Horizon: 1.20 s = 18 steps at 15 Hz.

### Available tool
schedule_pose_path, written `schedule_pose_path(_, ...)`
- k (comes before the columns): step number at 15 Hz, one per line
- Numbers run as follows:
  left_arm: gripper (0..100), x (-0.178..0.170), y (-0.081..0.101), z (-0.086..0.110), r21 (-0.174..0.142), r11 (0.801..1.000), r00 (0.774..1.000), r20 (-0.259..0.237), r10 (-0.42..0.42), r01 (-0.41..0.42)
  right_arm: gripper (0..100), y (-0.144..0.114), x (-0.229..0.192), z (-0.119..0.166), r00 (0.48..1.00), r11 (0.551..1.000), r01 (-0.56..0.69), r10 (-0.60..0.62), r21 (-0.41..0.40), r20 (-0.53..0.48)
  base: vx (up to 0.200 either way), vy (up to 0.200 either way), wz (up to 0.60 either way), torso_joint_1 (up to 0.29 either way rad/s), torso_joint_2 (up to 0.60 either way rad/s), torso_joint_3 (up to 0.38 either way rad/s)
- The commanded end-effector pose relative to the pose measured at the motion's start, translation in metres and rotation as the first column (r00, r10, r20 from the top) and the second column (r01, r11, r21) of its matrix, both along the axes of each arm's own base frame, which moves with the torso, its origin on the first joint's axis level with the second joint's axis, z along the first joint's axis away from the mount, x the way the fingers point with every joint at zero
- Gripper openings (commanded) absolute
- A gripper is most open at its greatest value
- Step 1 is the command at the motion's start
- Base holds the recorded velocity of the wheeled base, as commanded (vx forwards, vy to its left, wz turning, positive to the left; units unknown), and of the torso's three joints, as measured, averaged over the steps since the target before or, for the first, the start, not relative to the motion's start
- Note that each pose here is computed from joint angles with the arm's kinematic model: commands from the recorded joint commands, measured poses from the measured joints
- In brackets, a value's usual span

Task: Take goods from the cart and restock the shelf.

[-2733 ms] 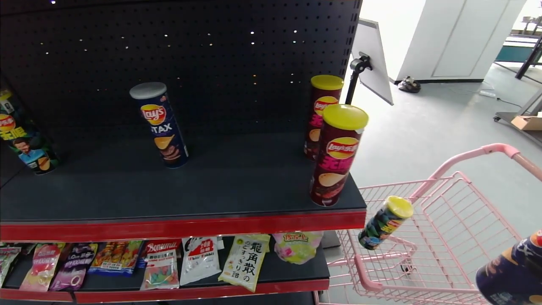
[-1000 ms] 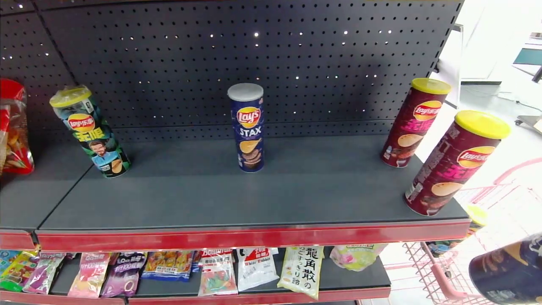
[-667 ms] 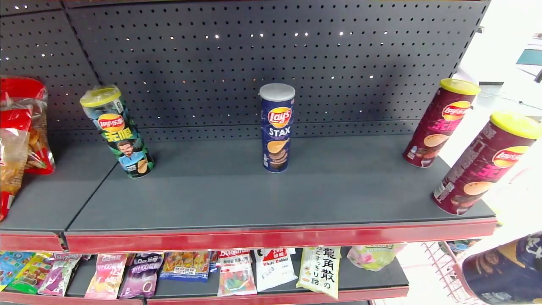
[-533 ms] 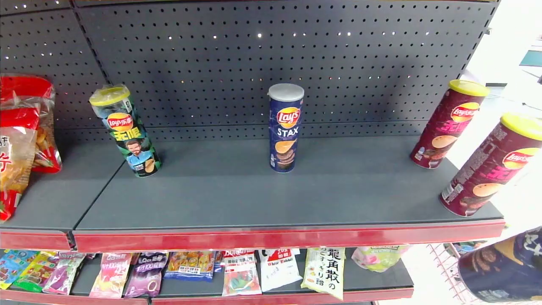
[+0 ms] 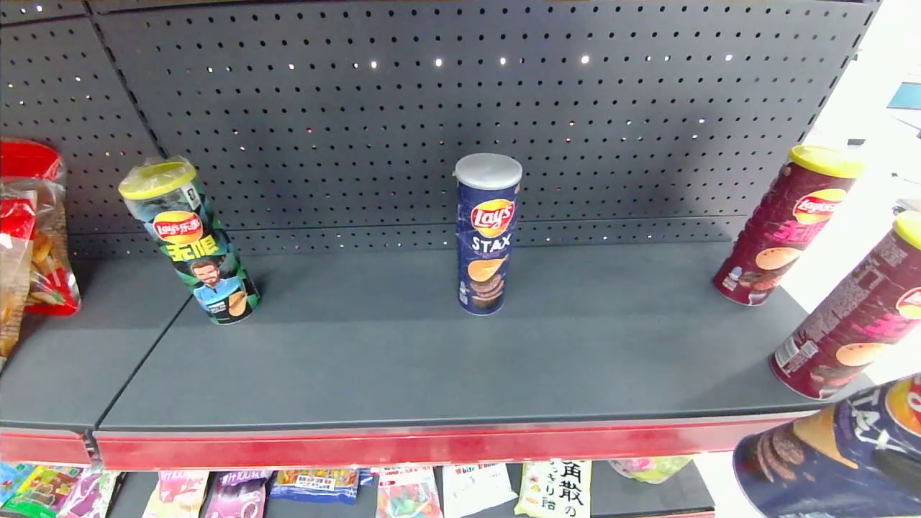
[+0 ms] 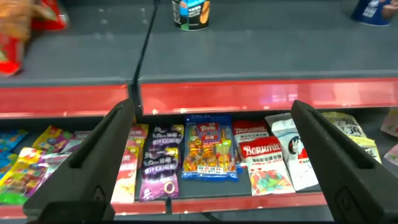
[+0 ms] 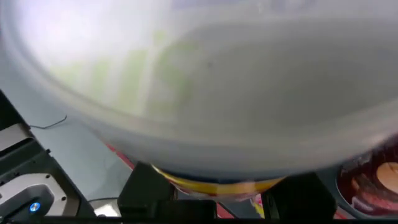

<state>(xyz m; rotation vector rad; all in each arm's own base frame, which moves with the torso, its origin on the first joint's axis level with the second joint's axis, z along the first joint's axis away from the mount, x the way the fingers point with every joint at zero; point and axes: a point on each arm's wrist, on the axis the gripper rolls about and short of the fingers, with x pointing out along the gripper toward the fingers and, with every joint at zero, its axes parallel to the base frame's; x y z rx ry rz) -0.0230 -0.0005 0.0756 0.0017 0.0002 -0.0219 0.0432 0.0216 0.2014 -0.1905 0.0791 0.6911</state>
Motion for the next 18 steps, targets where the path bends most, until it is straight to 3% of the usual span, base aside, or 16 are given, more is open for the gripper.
schedule_pose_path(1, 100, 0.0, 0.0, 0.0, 0.0, 1.0, 1.0, 0.0, 0.0, 0.0, 0, 0.006, 0.01, 0.004, 0.998, 0.999, -0.053, 0.053, -0.012, -0.032, 0.0, 0.0, 0.0, 0.0, 0.0, 0.0)
schedule_pose_path(10, 100, 0.001, 0.0, 0.001, 0.006, 1.0, 1.0, -0.017, -0.007, 0.007, 0, 0.013, 0.025, 0.002, 0.995, 0.995, -0.078, 0.074, -0.064, -0.068, 0.0, 0.0, 0.0, 0.0, 0.0, 0.0)
schedule_pose_path(11, 100, 0.002, 0.0, 0.001, 0.023, 1.0, 1.0, -0.018, -0.02, 0.02, 0, 0.012, 0.025, -0.001, 0.994, 0.995, -0.076, 0.071, -0.067, -0.078, 0.0, 0.0, 0.0, 0.0, 0.0, 0.0)
schedule_pose_path(13, 100, 0.0, -0.002, 0.011, 0.026, 0.995, 0.995, 0.018, -0.098, 0.097, 0, 0.015, 0.031, 0.001, 0.993, 0.994, -0.076, 0.069, -0.073, -0.092, 0.0, 0.0, 0.0, 0.0, 0.0, 0.0)
schedule_pose_path(14, 100, 0.007, -0.003, 0.076, 0.025, 0.983, 0.983, 0.026, -0.183, 0.182, 0, 0.017, 0.037, 0.005, 0.994, 0.995, -0.067, 0.06, -0.077, -0.094, 0.0, 0.0, 0.0, 0.0, 0.0, 0.0)
schedule_pose_path(15, 100, 0.028, -0.004, 0.128, 0.015, 0.973, 0.973, 0.014, -0.231, 0.23, 0, 0.019, 0.046, 0.014, 0.995, 0.996, -0.051, 0.044, -0.076, -0.087, 0.0, 0.0, 0.0, 0.0, 0.0, 0.0)
schedule_pose_path(16, 100, 0.05, -0.008, 0.144, 0.013, 0.948, 0.948, -0.044, -0.316, 0.317, 0, 0.021, 0.05, 0.022, 0.996, 0.997, -0.047, 0.042, -0.066, -0.073, 0.0, 0.0, 0.0, 0.0, 0.0, 0.0)
schedule_pose_path(17, 100, 0.077, -0.013, 0.152, 0.028, 0.91, 0.906, -0.113, -0.408, 0.414, 0, 0.022, 0.054, 0.027, 0.997, 0.997, -0.044, 0.039, -0.065, -0.069, 0.0, 0.0, 0.0, 0.0, 0.0, 0.0)
schedule_pose_path(18, 100, 0.112, -0.023, 0.161, 0.038, 0.851, 0.842, -0.179, -0.51, 0.524, 0, 0.023, 0.055, 0.03, 0.997, 0.997, -0.043, 0.039, -0.06, -0.064, 0.0, 0.0, 0.0, 0.0, 0.0, 0.0)
